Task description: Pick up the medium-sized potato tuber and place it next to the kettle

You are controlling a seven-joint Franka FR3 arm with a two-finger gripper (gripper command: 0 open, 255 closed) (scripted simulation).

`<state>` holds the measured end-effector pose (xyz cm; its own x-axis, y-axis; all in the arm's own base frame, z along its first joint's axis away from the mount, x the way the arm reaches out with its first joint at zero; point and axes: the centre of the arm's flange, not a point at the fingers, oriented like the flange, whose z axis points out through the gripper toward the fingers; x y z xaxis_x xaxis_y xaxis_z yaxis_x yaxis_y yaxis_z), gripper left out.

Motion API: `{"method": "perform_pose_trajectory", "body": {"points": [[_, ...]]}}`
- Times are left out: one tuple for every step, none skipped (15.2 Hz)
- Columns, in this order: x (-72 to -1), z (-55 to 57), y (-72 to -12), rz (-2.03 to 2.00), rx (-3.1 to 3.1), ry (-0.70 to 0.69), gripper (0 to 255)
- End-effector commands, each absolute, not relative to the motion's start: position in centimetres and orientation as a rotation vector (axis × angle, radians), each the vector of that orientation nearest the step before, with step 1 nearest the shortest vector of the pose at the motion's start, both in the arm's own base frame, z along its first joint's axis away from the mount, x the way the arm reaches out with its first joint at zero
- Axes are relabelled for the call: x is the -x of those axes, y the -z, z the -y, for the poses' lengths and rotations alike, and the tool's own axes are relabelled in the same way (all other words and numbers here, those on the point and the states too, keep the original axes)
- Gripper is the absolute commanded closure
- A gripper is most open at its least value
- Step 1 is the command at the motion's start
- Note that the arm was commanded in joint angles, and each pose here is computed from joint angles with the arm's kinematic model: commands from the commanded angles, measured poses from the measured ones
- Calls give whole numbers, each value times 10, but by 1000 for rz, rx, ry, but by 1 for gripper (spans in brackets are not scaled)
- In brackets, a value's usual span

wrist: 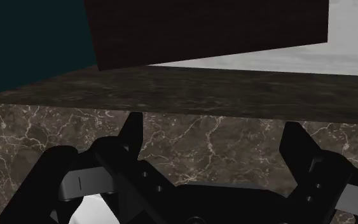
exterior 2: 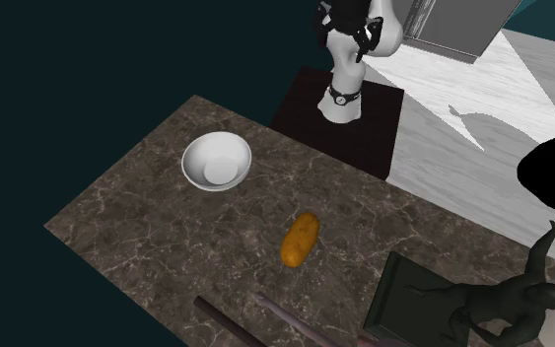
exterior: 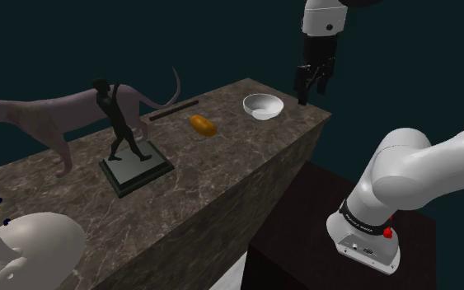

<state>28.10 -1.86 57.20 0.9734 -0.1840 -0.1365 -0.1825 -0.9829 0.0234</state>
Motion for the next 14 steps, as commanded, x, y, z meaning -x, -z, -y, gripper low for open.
{"method": "perform_pose_trajectory", "body": {"points": [[-281, 19, -572, 289, -3110, 217, 0], [-292, 17, -565, 288, -3109, 209, 0], [-302, 15, -559, 288, -3108, 201, 0], [-313, 14, -552, 288, -3108, 193, 0], [-323, 12, -546, 287, -3107, 185, 0], [-334, 10, -540, 287, -3106, 177, 0], [-345, 9, -533, 286, -3105, 169, 0], [-356, 7, -527, 286, -3104, 161, 0], [-366, 5, -521, 285, -3103, 153, 0], [-377, 4, -515, 285, -3102, 146, 0], [-388, 2, -509, 285, -3101, 138, 0], [-399, 0, -503, 284, -3100, 130, 0], [-410, -1, -497, 284, -3099, 122, 0], [-421, -3, -491, 283, -3098, 114, 0]]}}
